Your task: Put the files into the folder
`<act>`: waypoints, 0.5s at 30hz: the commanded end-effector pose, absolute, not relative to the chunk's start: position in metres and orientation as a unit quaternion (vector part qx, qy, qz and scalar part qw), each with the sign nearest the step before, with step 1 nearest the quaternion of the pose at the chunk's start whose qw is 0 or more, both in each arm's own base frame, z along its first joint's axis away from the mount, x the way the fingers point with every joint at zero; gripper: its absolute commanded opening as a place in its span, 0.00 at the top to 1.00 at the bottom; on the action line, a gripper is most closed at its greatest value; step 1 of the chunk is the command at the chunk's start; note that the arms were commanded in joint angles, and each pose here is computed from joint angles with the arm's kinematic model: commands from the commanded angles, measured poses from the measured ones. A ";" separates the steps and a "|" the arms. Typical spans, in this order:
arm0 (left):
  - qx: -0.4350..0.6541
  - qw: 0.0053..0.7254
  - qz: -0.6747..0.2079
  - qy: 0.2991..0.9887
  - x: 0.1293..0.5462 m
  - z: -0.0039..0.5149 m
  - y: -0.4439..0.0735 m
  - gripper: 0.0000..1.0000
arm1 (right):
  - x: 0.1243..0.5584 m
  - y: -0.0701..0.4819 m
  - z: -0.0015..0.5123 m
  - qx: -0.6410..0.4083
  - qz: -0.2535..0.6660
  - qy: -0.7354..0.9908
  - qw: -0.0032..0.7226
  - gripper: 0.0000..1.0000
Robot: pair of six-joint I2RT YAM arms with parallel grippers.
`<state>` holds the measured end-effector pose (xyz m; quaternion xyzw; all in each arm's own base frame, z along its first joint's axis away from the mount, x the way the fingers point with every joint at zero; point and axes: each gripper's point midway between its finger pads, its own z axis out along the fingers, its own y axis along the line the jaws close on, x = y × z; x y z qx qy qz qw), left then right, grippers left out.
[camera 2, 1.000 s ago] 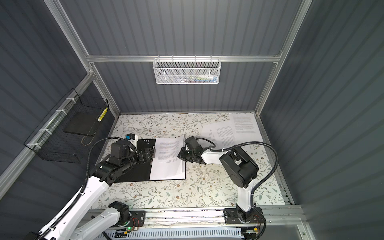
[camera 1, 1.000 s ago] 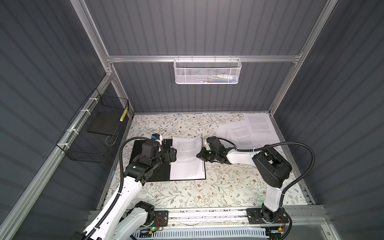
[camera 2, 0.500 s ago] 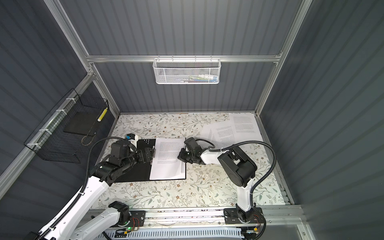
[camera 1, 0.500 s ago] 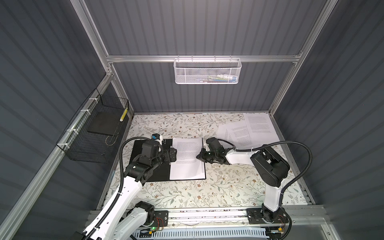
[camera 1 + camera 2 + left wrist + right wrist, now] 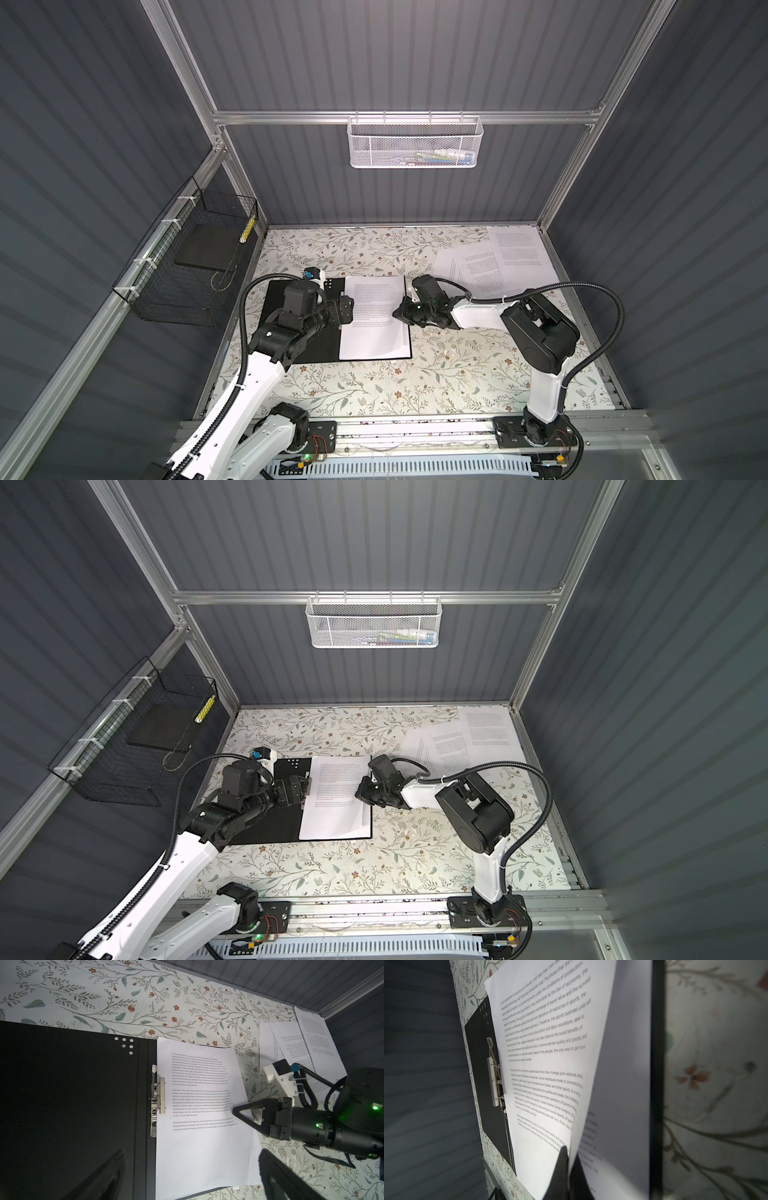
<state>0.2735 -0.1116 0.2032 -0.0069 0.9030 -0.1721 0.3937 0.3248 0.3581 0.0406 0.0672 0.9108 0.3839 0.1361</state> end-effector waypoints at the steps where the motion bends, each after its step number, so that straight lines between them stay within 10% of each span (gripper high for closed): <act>1: 0.006 0.390 -0.176 0.904 0.273 0.201 -0.115 0.00 | 0.325 0.364 0.041 0.060 0.386 0.911 0.133 0.95; 15: 0.008 0.391 -0.176 0.903 0.273 0.201 -0.115 0.00 | 0.325 0.365 0.043 0.057 0.386 0.911 0.135 0.81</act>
